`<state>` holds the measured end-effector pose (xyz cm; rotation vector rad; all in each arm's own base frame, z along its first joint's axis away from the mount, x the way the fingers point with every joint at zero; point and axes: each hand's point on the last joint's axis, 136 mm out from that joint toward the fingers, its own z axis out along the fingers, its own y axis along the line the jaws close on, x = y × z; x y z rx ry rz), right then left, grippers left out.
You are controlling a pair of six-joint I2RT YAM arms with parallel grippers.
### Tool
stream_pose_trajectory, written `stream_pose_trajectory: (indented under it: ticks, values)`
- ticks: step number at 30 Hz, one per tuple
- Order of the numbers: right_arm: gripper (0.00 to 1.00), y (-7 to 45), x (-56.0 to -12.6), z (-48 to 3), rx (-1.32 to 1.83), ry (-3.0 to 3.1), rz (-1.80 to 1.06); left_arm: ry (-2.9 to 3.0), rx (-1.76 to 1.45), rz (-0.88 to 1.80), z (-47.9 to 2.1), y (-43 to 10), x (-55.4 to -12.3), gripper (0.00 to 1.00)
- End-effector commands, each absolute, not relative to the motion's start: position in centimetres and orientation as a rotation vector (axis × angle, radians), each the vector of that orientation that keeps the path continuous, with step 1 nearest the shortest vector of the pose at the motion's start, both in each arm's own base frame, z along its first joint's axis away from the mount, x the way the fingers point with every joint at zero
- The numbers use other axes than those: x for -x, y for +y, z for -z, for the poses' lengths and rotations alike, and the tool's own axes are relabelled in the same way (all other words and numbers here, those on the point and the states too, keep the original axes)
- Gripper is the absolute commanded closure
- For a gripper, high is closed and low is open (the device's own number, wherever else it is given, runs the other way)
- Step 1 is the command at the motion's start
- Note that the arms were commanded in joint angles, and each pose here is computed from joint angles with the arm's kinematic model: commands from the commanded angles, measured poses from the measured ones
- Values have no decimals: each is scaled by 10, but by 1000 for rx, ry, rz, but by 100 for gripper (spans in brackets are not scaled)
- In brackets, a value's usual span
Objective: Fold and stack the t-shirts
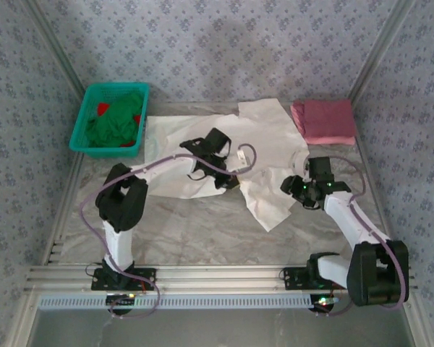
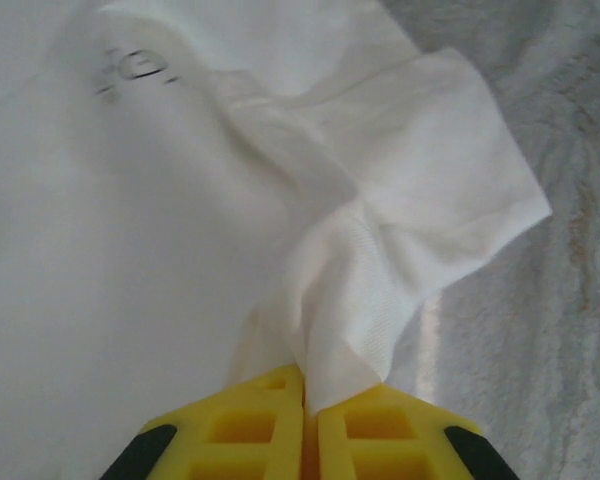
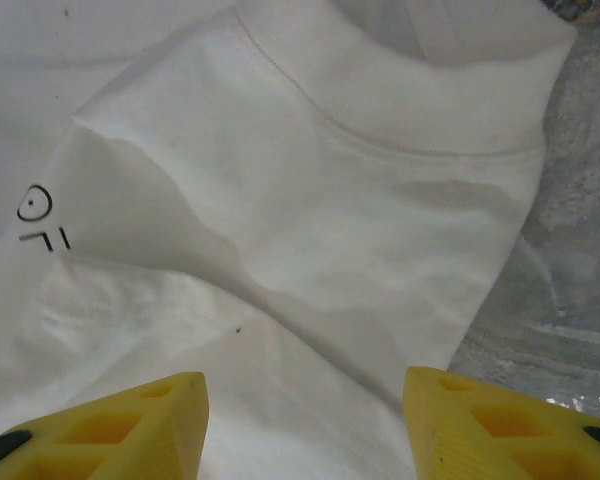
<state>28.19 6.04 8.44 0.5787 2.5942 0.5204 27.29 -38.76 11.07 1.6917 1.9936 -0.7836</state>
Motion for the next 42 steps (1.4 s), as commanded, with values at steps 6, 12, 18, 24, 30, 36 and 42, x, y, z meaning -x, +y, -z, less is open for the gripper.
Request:
stream_pose_trajectory:
  ticks: [6,12,18,24,30,36,42]
  values:
    - [44,74,-269,-72,-518,2774,-592,2039,-1673,703,-111,-355,-230,40]
    - [43,64,-248,-44,-595,2873,-522,2081,-1194,580,-163,-291,-299,37]
    - [55,62,-257,-25,-626,2883,-541,2242,-626,495,-160,-219,-361,36]
    - [59,62,-240,-18,-682,2941,-534,2442,-274,487,-120,-174,-347,36]
    - [91,57,-239,-33,-709,2887,-543,2532,-165,417,-101,-142,-319,36]
    - [100,44,-233,-45,-756,2897,-509,2528,-74,387,-104,-120,-313,37]
    - [100,1,-240,-76,-780,2841,-330,2581,33,340,-92,-100,-310,37]
